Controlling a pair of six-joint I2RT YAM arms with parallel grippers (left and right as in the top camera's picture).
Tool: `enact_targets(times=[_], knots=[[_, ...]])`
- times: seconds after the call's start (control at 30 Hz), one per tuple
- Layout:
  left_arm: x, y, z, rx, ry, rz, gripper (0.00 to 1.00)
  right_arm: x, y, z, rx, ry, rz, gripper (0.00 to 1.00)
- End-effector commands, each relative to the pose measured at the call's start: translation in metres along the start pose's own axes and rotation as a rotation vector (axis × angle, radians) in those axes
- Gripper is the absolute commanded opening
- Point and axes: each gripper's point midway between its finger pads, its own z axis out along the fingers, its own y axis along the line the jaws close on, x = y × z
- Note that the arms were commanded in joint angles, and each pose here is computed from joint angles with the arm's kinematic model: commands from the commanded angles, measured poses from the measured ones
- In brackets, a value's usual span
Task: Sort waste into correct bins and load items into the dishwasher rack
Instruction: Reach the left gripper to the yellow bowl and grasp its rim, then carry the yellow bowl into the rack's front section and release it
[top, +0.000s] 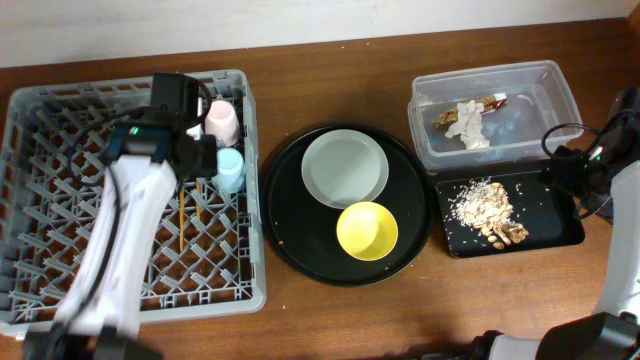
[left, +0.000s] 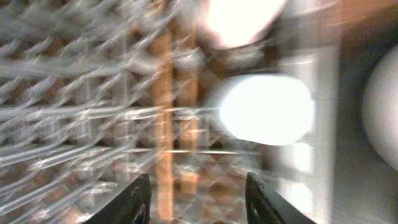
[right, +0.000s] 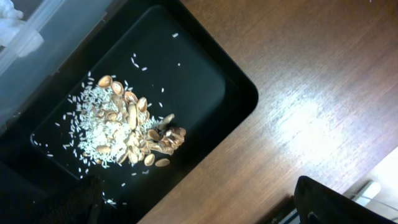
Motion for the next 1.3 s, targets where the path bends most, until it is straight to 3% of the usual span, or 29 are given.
enact_targets(times=[0.0, 0.23, 0.37, 0.47, 0.53, 0.8, 1.0, 1.07, 1.13, 1.27], knots=[[0.007, -0.089, -0.060, 0.399, -0.053, 0.080, 0.47, -0.003, -0.003, -0.004, 0.009, -0.017, 0.009, 0.99], [0.095, -0.246, -0.065, 0.572, 0.073, 0.502, 0.37, -0.003, -0.003, -0.004, 0.009, -0.017, 0.009, 0.99], [0.147, -0.327, -0.034, 0.579, 0.094, 0.706, 0.37, -0.003, -0.003, -0.004, 0.009, -0.017, 0.009, 0.99], [0.157, -0.340, -0.002, 0.454, 0.063, 0.766, 0.36, -0.003, -0.003, -0.004, 0.009, -0.017, 0.009, 0.98], [0.166, -0.347, 0.019, 0.413, 0.073, 0.790, 0.27, -0.003, -0.003, -0.004, 0.009, -0.017, 0.009, 0.99], [0.193, -0.345, 0.067, 0.351, 0.182, 0.817, 0.09, -0.003, -0.003, -0.004, 0.009, -0.017, 0.009, 0.99], [0.198, -0.338, 0.067, 0.330, 0.216, 0.806, 0.08, -0.003, -0.003, -0.004, 0.009, -0.017, 0.009, 0.99], [0.202, -0.332, 0.067, 0.314, 0.242, 0.809, 0.01, -0.003, -0.003, -0.004, 0.009, -0.017, 0.009, 0.99], [0.202, -0.331, 0.067, 0.311, 0.245, 0.808, 0.01, -0.003, -0.003, -0.004, 0.009, -0.017, 0.009, 0.99], [0.171, -0.329, 0.043, 0.298, 0.206, 0.781, 0.01, -0.003, -0.003, -0.004, 0.009, -0.017, 0.009, 0.99]])
